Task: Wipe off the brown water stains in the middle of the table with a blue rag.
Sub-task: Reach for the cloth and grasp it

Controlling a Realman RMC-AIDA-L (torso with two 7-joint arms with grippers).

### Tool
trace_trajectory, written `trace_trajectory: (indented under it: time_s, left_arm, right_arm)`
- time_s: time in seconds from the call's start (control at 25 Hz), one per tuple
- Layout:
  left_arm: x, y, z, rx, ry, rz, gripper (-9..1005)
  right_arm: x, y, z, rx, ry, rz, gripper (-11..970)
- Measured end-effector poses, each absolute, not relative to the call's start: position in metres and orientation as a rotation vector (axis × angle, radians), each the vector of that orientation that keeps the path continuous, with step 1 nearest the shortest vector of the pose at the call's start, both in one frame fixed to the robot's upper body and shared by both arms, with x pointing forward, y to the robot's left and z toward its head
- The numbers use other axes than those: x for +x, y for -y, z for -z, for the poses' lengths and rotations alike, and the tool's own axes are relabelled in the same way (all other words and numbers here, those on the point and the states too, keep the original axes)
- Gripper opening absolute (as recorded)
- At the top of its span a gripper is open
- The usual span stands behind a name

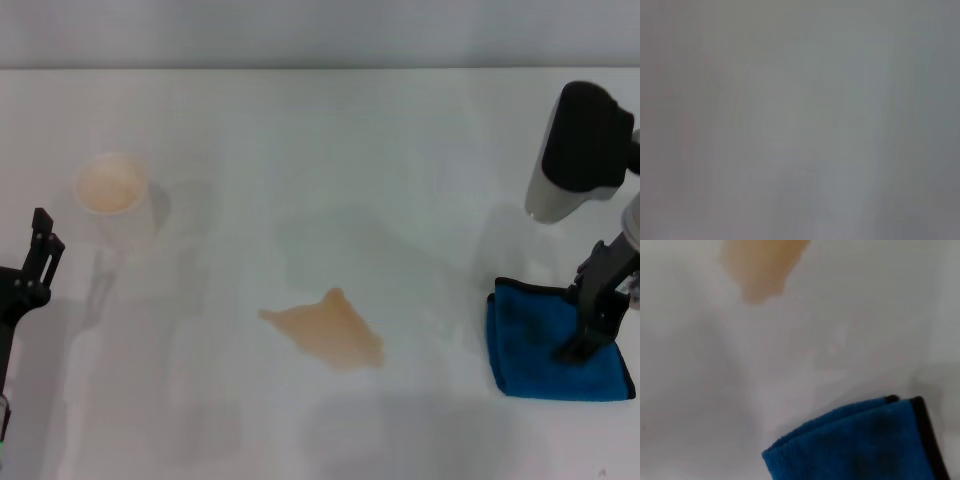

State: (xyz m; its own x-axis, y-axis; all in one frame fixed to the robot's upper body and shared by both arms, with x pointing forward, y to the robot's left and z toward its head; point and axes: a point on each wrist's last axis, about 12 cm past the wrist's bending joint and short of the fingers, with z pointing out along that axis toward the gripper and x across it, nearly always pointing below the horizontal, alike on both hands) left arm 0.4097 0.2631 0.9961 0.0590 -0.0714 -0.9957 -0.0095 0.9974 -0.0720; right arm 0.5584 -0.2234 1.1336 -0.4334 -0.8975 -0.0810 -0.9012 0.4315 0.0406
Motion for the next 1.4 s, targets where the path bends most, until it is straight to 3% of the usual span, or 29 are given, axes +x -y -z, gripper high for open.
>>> trace_trajectory:
  time_s: [1.08,1.4]
  left_arm:
    - [0.418,-0.262,-0.999,-0.067,-1.497,0.052,862]
    - [0.418,-0.261,-0.999,-0.067,-1.496,0.052,862]
  right_arm:
    - [0.554,0.214,-1.106,-1.716,-2.599,-0.016,776]
    - [0.553,0.210,-1.105,-1.745,-2.589,-0.003,726]
